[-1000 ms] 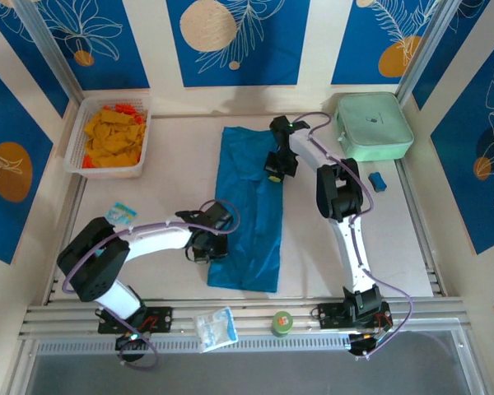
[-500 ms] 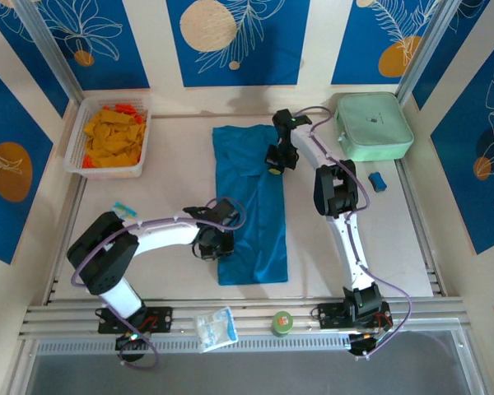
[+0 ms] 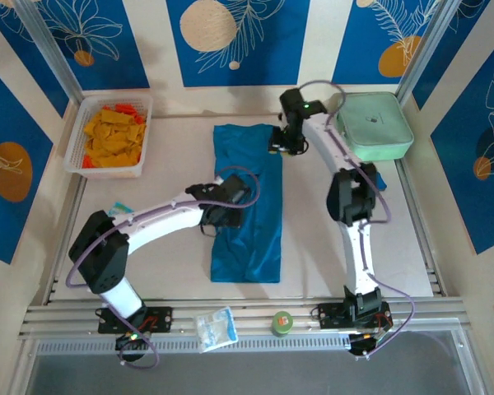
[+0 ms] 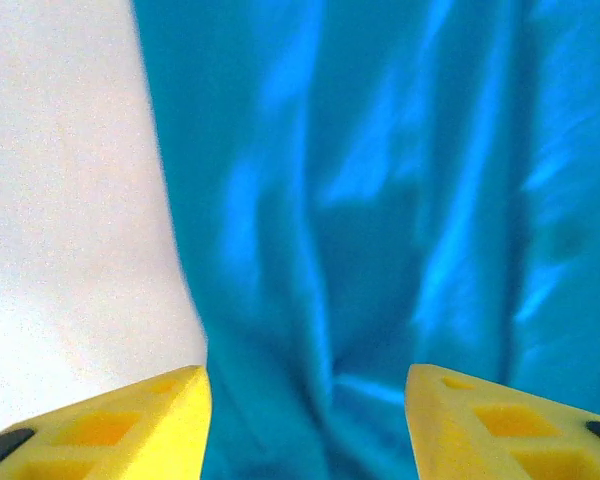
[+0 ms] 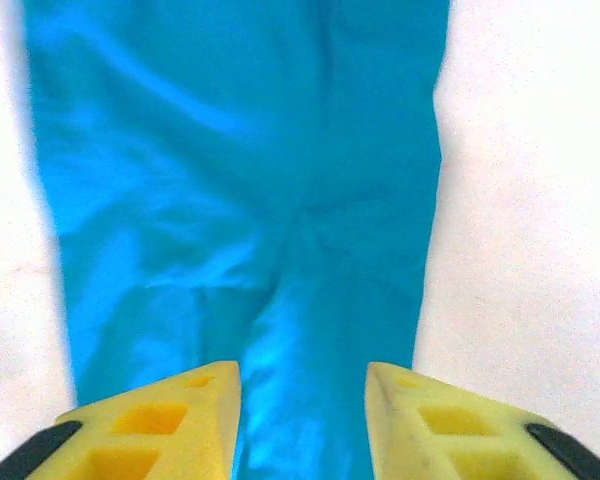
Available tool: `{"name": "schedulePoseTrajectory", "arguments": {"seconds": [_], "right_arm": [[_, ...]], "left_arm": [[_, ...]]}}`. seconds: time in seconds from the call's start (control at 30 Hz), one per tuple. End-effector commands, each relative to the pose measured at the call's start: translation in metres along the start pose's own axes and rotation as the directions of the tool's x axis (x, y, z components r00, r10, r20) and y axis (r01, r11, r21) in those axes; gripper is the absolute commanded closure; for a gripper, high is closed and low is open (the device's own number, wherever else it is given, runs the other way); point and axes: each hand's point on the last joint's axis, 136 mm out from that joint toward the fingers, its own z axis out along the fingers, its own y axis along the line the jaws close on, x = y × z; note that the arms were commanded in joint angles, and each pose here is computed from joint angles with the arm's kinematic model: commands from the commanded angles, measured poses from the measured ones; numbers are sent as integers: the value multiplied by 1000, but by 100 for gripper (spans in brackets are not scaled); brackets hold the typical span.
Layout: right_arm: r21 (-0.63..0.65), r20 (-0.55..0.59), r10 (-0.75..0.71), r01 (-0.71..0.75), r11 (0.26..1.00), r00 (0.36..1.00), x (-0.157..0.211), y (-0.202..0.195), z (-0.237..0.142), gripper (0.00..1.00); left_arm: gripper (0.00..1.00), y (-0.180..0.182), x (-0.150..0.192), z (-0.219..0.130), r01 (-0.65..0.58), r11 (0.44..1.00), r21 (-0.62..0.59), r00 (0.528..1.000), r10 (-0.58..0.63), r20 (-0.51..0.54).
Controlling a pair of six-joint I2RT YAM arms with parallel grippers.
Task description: Fold and stack the t-shirts
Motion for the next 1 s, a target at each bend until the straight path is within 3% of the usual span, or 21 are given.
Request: {"name": "schedulePoseTrajectory", "arguments": {"seconds": [0.0,0.03,0.07,0.2,0.27,0.3,0.33,0.4,0.47,0.57,0.67,0.7,0.77,0.87,0.97], "right_arm": [[-36,232,-174,187,982,957,-4,23,-123,58],[-38,290,-210,231,972,934,2,27,-148,57],[-32,343,-240,267,963,908,7,29,-169,55],[33,560,-336,386,922,757,36,28,-247,30],[53,635,-466,567,822,616,64,42,-269,29],[92,658,-554,677,731,509,85,49,-272,29],[160,678,-608,725,670,413,100,51,-276,23],[270,692,-660,742,613,294,116,47,-283,12],[302,654,-713,778,551,251,134,42,-284,11],[278,523,-843,909,311,129,180,38,-261,15],[218,385,-922,974,54,-35,227,29,-227,14],[200,342,-937,980,-2,-71,237,25,-215,14],[143,266,-956,986,-89,-125,254,16,-190,14],[45,152,-969,980,-191,-196,276,4,-151,13],[-55,107,-961,964,-261,-254,298,4,-120,15]], "left_arm": [[31,0,-55,-43,-148,988,-50,970,155,187],[20,-5,-71,-59,-185,982,-41,949,190,250],[2,-9,-85,-74,-220,975,-35,926,221,305],[0,-24,-133,-141,-400,914,-65,768,373,520],[0,-31,-147,-172,-490,866,-103,666,447,597],[1,-36,-150,-187,-542,831,-121,608,488,627],[1,-39,-152,-200,-584,799,-140,554,519,651],[1,-40,-153,-223,-639,747,-183,464,565,682],[1,-42,-149,-241,-698,676,-236,361,617,700],[1,-49,-118,-254,-819,472,-327,116,694,710],[1,-45,-61,-243,-873,164,-459,-203,733,650],[1,-40,-46,-237,-865,90,-493,-275,738,616],[1,-27,-27,-222,-872,10,-490,-307,768,562],[1,-9,11,-197,-916,-147,-374,-327,814,481],[1,9,50,-166,-912,-306,-274,-395,837,379]]}}
